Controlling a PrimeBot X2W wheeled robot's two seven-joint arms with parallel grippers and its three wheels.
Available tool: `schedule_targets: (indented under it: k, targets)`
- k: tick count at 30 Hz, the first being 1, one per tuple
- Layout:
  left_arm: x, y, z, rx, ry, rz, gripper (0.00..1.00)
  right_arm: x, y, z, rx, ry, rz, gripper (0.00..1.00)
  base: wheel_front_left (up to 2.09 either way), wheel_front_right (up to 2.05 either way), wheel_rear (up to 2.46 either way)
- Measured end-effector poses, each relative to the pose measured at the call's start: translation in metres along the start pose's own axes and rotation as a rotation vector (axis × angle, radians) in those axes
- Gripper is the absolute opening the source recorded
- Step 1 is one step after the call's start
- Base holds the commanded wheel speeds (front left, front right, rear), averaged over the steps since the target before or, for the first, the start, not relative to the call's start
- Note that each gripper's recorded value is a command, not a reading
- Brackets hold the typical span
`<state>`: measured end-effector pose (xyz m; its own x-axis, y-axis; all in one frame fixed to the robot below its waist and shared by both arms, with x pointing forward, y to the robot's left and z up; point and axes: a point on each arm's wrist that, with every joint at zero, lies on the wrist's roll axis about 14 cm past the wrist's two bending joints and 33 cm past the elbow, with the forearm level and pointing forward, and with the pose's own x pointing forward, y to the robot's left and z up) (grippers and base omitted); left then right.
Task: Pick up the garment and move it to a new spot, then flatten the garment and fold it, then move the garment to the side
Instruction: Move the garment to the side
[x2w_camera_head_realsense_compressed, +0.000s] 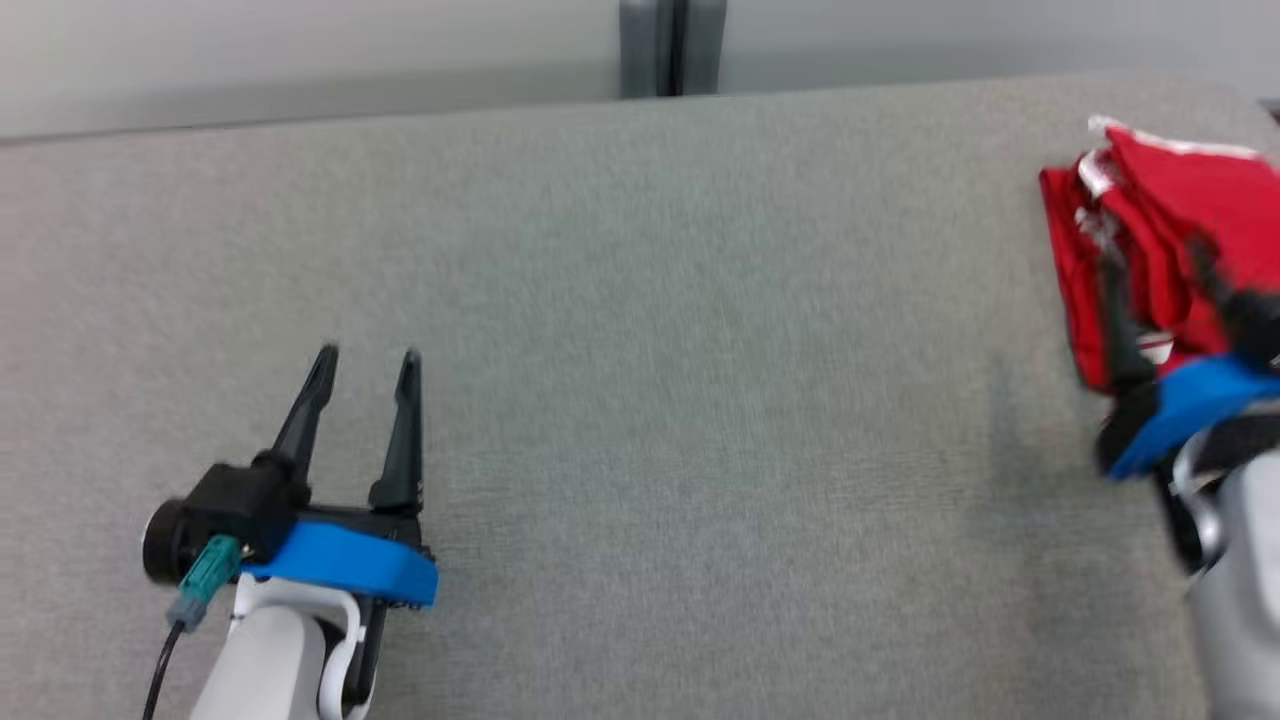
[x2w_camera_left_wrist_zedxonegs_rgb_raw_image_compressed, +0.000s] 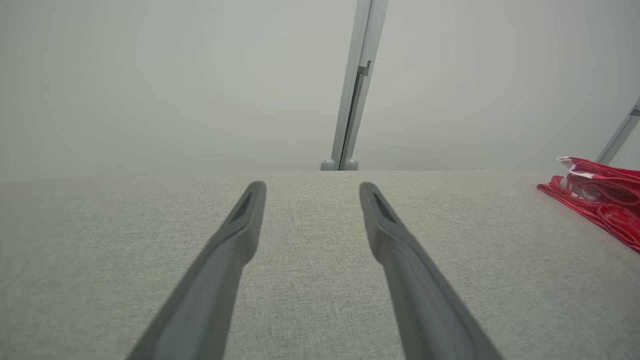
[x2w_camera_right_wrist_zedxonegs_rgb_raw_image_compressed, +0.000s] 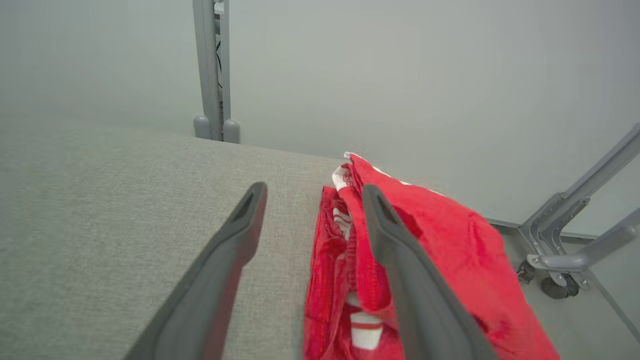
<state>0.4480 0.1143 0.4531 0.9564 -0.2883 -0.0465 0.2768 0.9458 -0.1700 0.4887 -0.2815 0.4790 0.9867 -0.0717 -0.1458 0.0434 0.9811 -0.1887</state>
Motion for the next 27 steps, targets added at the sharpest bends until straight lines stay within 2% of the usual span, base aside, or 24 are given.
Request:
schedule_targets:
  k: [3,11,16,27]
  targets:
    - [-0.016,0.004,0.007,0.0,-0.012,0.032,1.0,-0.025,0.026,0.002,0.082,-0.037,0.039,1.0,0.0,0.0,0.0]
    - [-0.052,0.013,0.018,-0.004,-0.039,0.104,1.0,-0.078,0.053,0.012,0.196,-0.119,0.063,1.0,0.0,0.0,0.0]
    - [-0.072,0.02,0.014,-0.003,-0.027,0.145,1.0,-0.098,0.066,0.014,0.225,-0.127,0.074,1.0,0.0,0.0,0.0]
    - [-0.1,0.02,0.01,-0.016,-0.025,0.175,1.0,-0.129,0.069,0.019,0.253,-0.138,0.071,1.0,0.0,0.0,0.0]
